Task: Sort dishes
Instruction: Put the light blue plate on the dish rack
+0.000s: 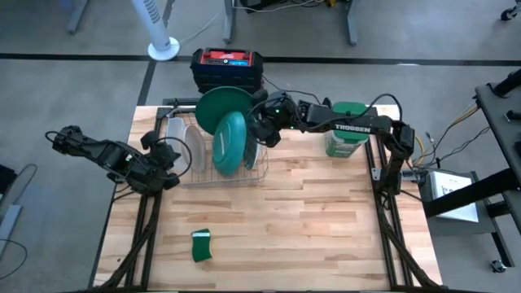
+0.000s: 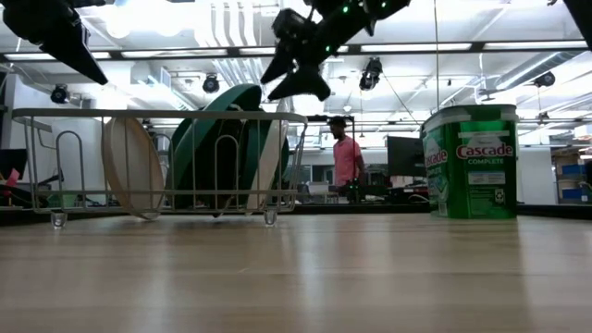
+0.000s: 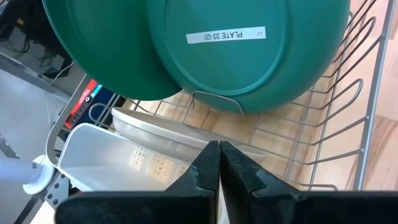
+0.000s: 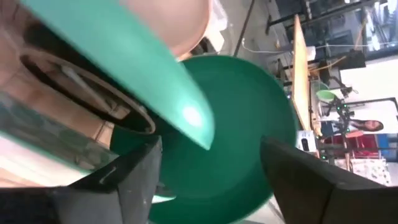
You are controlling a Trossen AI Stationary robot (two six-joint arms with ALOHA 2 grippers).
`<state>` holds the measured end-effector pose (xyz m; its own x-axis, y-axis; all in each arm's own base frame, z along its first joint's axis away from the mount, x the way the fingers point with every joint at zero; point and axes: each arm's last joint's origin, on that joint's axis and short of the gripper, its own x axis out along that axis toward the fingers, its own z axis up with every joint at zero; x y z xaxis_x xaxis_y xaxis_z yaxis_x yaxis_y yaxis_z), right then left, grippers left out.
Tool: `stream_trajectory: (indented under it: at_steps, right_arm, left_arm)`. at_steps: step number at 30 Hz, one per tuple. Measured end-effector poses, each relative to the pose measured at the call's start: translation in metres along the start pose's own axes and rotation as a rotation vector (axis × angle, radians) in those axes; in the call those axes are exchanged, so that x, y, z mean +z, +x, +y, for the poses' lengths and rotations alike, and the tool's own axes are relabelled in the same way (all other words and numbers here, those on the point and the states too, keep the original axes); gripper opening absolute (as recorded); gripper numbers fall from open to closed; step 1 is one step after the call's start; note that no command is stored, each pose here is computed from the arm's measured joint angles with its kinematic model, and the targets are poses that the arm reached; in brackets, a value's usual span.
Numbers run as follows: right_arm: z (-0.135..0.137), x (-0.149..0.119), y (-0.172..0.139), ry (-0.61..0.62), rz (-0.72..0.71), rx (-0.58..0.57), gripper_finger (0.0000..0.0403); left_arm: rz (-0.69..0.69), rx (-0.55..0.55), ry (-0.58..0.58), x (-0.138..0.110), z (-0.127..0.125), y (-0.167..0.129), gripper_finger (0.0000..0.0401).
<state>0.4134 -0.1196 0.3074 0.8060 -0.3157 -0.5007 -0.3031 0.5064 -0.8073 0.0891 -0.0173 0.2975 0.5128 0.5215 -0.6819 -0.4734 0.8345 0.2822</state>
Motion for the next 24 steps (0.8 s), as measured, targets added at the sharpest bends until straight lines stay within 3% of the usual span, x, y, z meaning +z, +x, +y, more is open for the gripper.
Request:
stream_trajectory:
  at_steps: [7,12,24]
  right_arm:
    - [0.002,0.005,0.009,-0.047,-0.010,-0.048,0.0200]
    - [-0.004,0.013,0.011,-0.057,-0.076,-0.131,0.0178]
    - [-0.009,0.024,0.009,-0.064,-0.185,-0.194,0.0124]
  left_arm:
    - [0.002,0.002,0.004,0.001,-0.002,0.001,0.0000]
    - [0.004,0.004,0.030,0.002,-0.003,0.002,0.0000]
    - [0.005,0.004,0.032,0.003,-0.006,0.003,0.0000]
